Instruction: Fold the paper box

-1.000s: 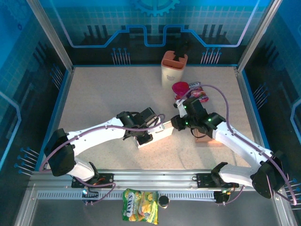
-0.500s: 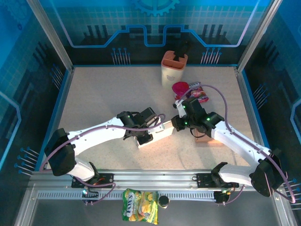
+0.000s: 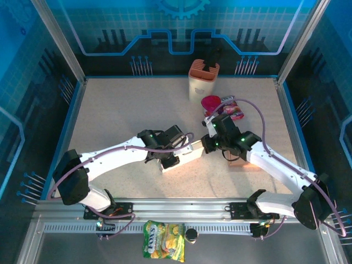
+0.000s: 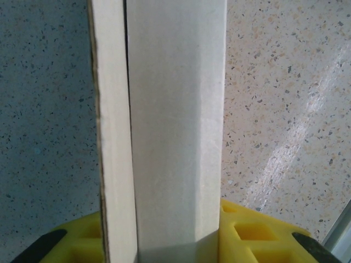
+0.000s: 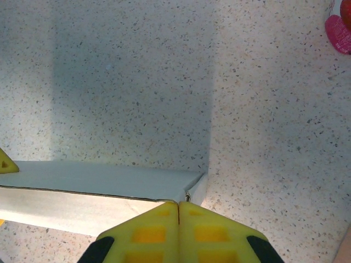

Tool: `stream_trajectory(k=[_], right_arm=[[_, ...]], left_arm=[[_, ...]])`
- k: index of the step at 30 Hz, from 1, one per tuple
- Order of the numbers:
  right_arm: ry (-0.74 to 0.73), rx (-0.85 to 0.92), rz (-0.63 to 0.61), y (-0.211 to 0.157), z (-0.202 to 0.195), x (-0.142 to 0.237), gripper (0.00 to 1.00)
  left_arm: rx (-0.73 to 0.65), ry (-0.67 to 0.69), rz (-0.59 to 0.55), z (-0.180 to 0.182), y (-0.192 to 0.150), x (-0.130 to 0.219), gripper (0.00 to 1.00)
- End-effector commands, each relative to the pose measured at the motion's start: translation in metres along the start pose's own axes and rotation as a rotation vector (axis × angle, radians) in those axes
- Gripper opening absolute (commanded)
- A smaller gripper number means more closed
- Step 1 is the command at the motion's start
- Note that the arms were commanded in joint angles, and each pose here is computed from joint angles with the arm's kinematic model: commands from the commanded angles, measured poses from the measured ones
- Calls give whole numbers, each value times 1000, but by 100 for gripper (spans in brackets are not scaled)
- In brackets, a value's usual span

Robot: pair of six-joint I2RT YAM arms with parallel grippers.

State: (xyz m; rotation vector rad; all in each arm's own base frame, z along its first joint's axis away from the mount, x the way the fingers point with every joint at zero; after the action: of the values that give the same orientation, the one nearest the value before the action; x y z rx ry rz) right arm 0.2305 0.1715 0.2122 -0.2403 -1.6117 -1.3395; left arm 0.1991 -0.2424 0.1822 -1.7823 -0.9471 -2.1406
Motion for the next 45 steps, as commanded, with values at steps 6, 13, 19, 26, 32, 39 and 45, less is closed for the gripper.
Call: stream_trajectory(k=[6, 13, 19, 26, 32, 39, 45], right_arm=[[-85, -16, -39, 0, 10, 2, 0], [-98, -46, -48, -12, 15, -2, 0], [-117, -51, -63, -20, 19, -4, 0], [-152, -74, -88, -19, 19, -4, 0], [-168, -84, -83, -20, 22, -9, 0], [-180, -91, -82, -19, 24, -11, 0], [-184, -97, -83, -17, 27, -10, 0]], left_arm=[[34, -10, -43, 5, 3, 7, 42], [36, 0, -15, 8, 0, 3, 36], [35, 26, -17, 11, 0, 3, 31], [67, 66, -62, 15, 0, 10, 53], [142, 65, -116, 20, 1, 20, 60], [272, 101, -190, 28, -1, 38, 66], [590, 161, -259, 36, -20, 75, 60]])
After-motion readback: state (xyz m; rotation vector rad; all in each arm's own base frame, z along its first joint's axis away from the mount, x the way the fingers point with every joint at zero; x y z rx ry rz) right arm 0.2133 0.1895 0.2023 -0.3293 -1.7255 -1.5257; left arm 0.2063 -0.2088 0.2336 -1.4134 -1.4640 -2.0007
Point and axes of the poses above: each hand's point on the last joint's axis, 136 mm out from that joint toward the fingers, its own x axis back along the fingers, its own z axis along the line the jaws close on, y = z × x, the point moved 7 cm from there along x, back along the fingers, and after that the axes turned 8 degrees about x, right-handed, at the moved point
